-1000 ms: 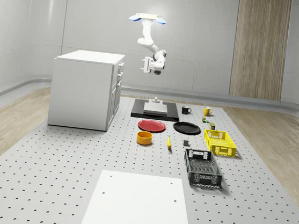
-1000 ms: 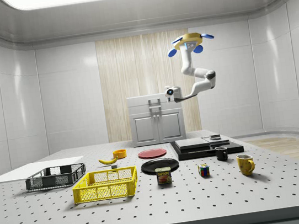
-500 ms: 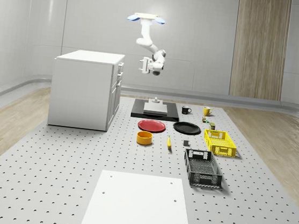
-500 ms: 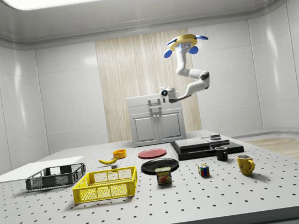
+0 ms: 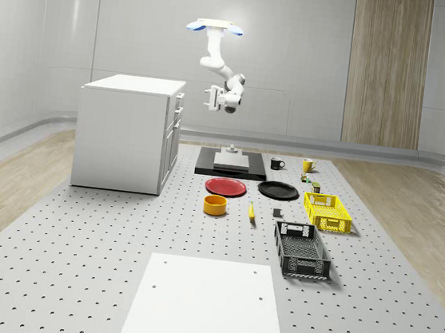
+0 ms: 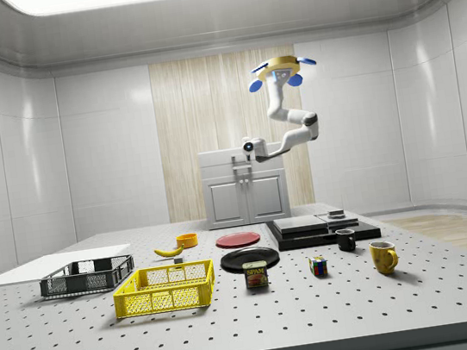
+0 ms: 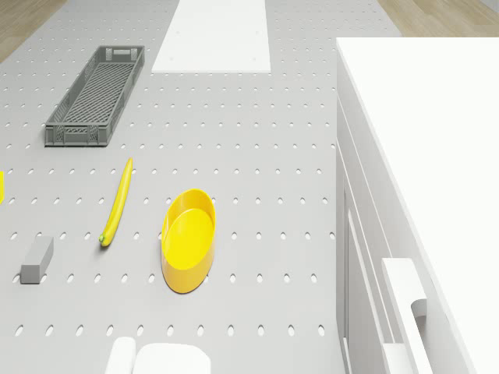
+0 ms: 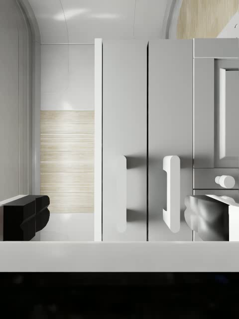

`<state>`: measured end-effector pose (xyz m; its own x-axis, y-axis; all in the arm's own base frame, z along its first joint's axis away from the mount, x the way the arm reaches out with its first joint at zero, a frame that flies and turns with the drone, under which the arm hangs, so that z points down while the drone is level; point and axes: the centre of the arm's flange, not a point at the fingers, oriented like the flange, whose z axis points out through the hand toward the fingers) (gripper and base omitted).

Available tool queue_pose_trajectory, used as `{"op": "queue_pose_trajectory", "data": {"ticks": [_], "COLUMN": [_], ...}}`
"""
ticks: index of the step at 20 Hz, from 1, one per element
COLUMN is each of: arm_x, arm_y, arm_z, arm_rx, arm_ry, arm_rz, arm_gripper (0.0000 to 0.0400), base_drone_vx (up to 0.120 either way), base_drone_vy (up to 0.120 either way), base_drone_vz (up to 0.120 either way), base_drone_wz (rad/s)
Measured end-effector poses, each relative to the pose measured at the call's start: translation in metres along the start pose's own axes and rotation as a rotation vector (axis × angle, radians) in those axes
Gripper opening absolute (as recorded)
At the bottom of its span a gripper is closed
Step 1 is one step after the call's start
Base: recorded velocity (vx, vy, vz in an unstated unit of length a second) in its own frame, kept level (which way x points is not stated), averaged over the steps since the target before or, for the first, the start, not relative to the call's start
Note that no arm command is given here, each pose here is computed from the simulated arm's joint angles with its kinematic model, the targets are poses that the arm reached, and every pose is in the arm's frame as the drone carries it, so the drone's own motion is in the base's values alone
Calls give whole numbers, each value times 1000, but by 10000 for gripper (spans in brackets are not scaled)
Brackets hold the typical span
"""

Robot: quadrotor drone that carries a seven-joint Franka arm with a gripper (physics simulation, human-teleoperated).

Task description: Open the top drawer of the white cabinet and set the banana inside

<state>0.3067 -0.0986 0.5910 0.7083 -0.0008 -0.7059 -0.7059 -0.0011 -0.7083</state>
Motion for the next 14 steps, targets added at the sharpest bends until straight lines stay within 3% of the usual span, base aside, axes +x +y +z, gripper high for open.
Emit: {"op": "queue_pose_trajectory", "data": {"ticks": [14], "arm_x": [0], "arm_y": [0], "arm_z": [54], "arm_rx": [0], "arm_ry": [0], "arm_rz": [0], "arm_gripper": [400], "base_drone_vx": [0], "base_drone_vy": [0], "base_drone_vz": [0], "base_drone_wz": [0]}}
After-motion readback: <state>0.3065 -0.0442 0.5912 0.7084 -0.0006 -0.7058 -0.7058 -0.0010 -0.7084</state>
